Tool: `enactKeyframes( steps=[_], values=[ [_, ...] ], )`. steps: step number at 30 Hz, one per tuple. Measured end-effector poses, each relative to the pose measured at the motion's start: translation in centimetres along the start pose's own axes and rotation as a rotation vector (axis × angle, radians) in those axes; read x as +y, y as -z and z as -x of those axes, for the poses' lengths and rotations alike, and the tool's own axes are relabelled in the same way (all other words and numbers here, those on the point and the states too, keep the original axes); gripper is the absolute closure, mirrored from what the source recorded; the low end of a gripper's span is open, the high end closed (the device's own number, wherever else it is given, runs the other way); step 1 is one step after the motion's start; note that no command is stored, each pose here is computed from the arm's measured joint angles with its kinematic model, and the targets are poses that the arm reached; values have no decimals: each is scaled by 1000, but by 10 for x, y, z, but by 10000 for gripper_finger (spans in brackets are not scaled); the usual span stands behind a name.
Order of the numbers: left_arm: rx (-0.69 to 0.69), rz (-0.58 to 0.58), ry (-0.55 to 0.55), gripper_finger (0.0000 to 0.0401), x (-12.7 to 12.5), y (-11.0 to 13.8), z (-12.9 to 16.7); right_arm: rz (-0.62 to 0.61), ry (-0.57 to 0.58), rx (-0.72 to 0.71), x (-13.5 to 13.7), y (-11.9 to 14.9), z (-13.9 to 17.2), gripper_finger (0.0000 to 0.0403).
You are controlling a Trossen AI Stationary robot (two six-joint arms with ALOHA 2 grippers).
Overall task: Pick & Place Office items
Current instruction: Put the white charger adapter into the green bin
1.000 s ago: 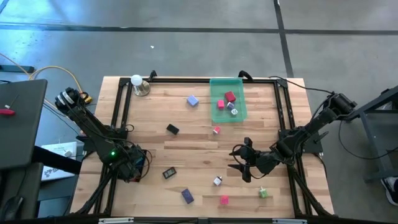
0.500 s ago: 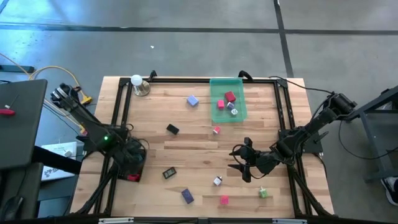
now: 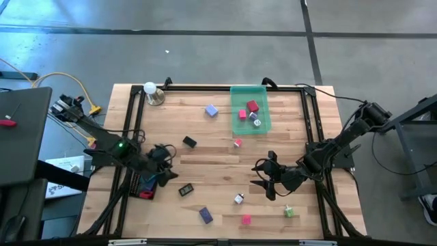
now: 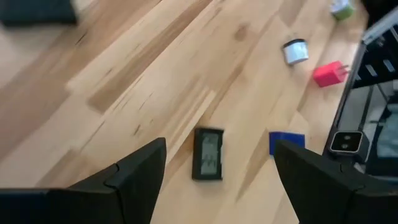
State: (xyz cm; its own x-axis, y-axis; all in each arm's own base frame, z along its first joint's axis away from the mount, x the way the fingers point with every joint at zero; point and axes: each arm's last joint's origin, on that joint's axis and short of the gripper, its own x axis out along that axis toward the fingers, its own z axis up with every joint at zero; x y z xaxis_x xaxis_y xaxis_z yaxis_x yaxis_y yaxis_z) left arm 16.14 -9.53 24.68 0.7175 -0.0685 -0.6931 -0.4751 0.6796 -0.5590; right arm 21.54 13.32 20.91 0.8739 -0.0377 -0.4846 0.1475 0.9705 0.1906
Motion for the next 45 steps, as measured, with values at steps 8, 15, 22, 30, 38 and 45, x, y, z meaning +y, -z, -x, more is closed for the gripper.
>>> enactKeyframes(
  steps=[8, 15, 22, 30, 38, 45],
  values=[
    [-62, -145, 88, 112, -18, -4, -22, 0, -40, 27, 1, 1, 0, 180],
    [-114, -212, 191, 112, -36, -3, -43, 1, -40, 27, 1, 1, 0, 180],
    [-144, -259, 226, 112, -45, 0, -64, 2, -78, 55, 2, 2, 0, 180],
    [-158, -283, 242, 112, -50, 6, -83, 2, -158, 107, 4, 3, 1, 180],
    [-192, -253, 300, 112, -57, 8, -97, 5, -158, 106, 4, 3, 1, 180],
    [-296, -372, 268, 112, -57, 7, -114, 4, -159, 105, 5, 3, 1, 180]
  ],
)
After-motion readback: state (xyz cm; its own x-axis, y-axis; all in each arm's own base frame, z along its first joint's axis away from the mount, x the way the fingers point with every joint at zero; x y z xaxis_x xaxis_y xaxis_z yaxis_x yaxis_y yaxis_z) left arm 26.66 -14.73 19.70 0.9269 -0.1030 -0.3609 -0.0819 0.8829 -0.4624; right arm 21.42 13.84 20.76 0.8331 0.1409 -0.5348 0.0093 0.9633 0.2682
